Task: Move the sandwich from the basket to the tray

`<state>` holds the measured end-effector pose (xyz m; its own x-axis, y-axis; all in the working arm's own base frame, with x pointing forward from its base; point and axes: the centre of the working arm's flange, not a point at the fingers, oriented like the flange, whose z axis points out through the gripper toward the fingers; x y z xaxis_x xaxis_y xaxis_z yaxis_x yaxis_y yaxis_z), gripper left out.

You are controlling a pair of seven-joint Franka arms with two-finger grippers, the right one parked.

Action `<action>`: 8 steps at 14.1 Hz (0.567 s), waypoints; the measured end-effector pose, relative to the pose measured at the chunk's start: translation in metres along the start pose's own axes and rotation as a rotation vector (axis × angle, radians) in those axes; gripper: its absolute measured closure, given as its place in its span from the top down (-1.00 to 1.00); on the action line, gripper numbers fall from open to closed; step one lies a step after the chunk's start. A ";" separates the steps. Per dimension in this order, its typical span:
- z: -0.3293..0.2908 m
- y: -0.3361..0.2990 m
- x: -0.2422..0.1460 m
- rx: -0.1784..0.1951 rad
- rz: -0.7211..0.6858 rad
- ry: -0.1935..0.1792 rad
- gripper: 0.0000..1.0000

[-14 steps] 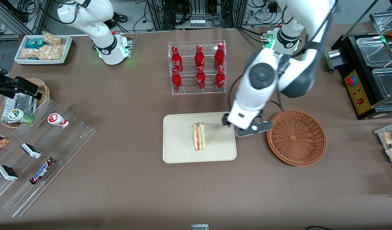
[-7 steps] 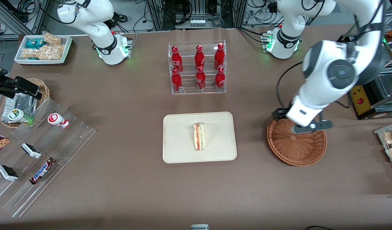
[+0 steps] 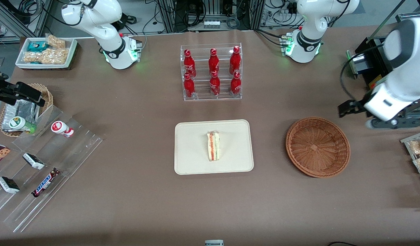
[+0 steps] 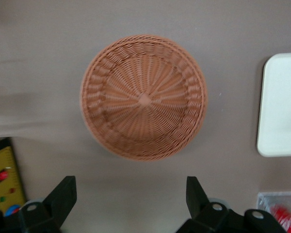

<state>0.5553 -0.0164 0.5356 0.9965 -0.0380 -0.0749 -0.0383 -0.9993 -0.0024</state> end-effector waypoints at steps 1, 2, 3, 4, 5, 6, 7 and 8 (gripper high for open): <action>-0.015 -0.007 -0.003 -0.001 0.019 0.003 1.00; -0.031 -0.012 -0.005 -0.001 0.033 0.016 1.00; -0.043 -0.015 -0.006 0.000 0.042 0.035 1.00; -0.055 -0.018 -0.005 0.001 0.045 0.056 1.00; -0.064 -0.021 -0.005 0.002 0.043 0.075 1.00; -0.073 -0.026 -0.005 0.004 0.040 0.094 1.00; -0.081 -0.028 -0.006 0.004 0.037 0.104 1.00; -0.084 -0.031 -0.009 0.003 0.034 0.088 1.00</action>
<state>0.5535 0.0141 0.6201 0.9973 -0.0719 0.0129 -0.0718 -0.9974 -0.0040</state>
